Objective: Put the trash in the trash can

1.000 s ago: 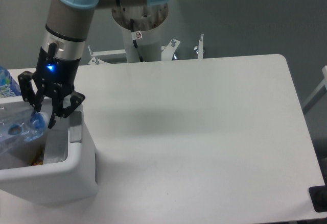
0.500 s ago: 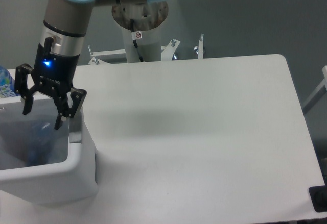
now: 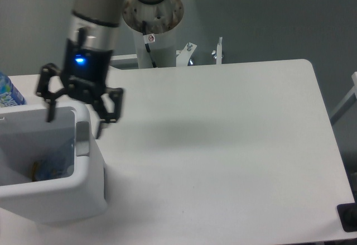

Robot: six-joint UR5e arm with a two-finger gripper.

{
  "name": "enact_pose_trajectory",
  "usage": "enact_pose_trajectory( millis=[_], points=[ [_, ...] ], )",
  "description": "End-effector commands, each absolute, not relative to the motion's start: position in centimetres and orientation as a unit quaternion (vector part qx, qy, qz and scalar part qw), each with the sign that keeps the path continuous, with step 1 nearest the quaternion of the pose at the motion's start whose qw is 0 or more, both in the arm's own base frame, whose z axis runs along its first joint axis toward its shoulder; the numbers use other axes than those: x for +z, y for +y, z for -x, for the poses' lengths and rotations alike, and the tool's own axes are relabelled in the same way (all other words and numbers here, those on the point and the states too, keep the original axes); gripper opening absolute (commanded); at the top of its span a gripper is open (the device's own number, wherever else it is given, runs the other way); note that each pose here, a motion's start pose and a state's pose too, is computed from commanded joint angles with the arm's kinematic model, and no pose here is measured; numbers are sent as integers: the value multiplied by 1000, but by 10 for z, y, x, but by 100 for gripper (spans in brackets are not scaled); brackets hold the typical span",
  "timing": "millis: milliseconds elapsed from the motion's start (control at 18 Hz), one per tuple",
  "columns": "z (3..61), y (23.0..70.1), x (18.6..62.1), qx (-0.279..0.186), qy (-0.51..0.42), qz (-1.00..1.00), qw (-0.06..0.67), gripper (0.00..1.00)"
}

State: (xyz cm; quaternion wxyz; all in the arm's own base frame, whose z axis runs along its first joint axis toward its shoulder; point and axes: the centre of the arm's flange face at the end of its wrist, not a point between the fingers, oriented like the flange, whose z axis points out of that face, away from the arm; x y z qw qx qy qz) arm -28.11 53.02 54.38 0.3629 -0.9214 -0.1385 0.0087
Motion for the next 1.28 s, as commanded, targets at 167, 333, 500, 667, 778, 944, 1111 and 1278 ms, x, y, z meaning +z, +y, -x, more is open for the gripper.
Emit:
enact_pose_trajectory(
  millis=[167,333,500,667,778,944,1111,1278],
  points=[
    [319,505,540,52,-181,920,343,100],
    [352,480,534,111,-223,920,304,100],
    [356,464,526,164,-177,936,257,100],
    [362,447,520,201,-124,950,204,100],
    [365,439,515,204,-94,959,170,100],
    [364,430,509,203,-43,969,136,100],
    [368,423,510,204,-45,969,133,100],
    [371,418,512,205,-50,968,133,100]
  ],
)
